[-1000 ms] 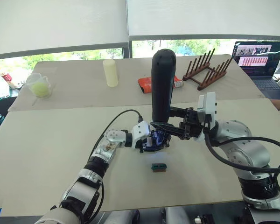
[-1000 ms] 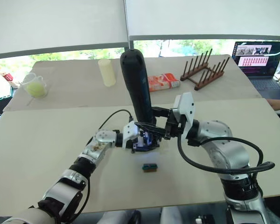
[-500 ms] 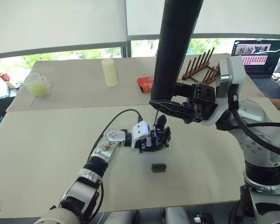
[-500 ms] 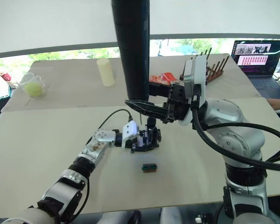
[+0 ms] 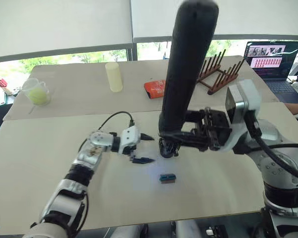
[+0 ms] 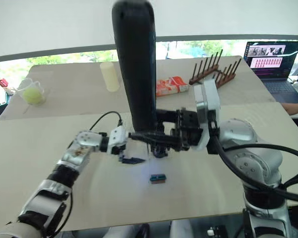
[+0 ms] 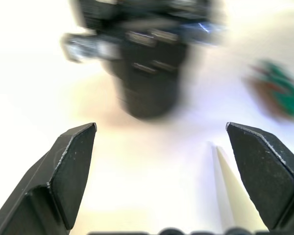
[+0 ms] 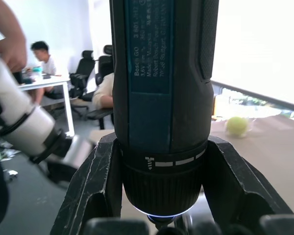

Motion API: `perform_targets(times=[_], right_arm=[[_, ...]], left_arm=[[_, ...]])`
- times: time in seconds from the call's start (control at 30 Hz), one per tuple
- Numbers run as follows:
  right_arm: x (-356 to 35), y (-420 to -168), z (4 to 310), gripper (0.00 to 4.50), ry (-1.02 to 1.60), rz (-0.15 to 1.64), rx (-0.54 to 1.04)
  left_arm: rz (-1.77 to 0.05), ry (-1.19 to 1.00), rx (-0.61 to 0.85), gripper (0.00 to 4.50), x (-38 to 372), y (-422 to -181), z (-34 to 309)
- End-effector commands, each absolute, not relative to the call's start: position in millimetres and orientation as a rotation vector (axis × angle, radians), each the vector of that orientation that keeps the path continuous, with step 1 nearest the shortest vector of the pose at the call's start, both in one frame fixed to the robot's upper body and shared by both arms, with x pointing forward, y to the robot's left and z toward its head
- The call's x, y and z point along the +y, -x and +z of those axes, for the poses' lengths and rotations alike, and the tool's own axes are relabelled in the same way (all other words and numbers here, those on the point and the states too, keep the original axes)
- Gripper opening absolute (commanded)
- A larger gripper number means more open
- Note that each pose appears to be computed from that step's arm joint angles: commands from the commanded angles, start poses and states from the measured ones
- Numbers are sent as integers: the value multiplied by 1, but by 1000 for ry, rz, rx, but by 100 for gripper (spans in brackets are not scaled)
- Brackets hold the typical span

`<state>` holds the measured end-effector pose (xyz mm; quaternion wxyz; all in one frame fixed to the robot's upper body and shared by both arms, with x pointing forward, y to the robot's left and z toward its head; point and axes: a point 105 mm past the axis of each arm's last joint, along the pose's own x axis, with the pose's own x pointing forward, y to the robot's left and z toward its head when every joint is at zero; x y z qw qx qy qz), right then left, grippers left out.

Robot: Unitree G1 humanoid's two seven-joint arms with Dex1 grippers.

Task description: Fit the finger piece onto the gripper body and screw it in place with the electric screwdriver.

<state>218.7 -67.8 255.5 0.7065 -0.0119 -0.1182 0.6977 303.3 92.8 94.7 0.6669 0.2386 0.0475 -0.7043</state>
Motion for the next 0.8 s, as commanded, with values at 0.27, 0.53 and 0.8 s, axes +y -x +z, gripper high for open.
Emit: perform_targets(times=[0.27,0.53,0.8], right_arm=[[-70,-201,218,190,109,1567,-314],[-72,-209,200,190,114,1500,-295],[-73,-216,194,190,108,1451,-286]], left_arm=[[-1767,-568,42,450,73,-260,94],[-1723,-560,5,450,57,-263,90],[-1716,-559,4,450,50,-264,85]])
